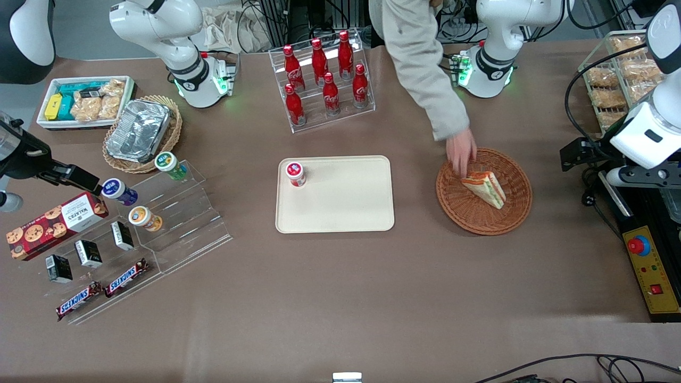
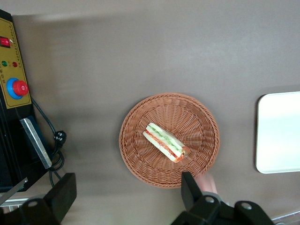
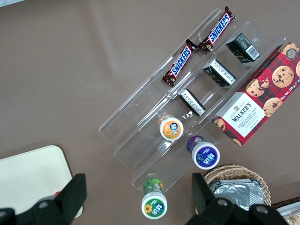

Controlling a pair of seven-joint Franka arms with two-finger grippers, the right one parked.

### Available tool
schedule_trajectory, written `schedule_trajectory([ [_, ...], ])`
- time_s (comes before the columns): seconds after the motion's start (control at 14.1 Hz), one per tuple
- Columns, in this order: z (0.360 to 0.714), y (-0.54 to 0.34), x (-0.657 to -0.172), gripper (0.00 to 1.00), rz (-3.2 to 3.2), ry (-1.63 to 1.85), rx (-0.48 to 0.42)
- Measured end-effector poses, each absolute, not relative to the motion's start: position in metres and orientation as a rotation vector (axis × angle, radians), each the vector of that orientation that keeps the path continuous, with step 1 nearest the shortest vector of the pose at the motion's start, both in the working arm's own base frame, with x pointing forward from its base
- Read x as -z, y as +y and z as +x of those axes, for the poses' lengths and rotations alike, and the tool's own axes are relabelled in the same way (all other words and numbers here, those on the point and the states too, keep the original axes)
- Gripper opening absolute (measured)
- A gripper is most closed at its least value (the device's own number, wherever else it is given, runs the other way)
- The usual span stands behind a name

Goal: Place sandwich from basket to tray
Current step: 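Move the left gripper toward the wicker basket holding the sandwich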

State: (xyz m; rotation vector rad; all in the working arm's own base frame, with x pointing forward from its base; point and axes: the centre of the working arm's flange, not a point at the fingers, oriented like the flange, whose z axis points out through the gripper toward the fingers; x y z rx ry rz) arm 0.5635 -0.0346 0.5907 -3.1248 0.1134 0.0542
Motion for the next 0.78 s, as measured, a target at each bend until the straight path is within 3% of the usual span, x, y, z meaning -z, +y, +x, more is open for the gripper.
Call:
schedule_trajectory([
  [0.35,0.567,-0.041,-0.583,1.00,-3.124,0.003,-0.073],
  [0.78,0.550,-0.042,-0.529,1.00,-3.116,-0.034,-0.231],
])
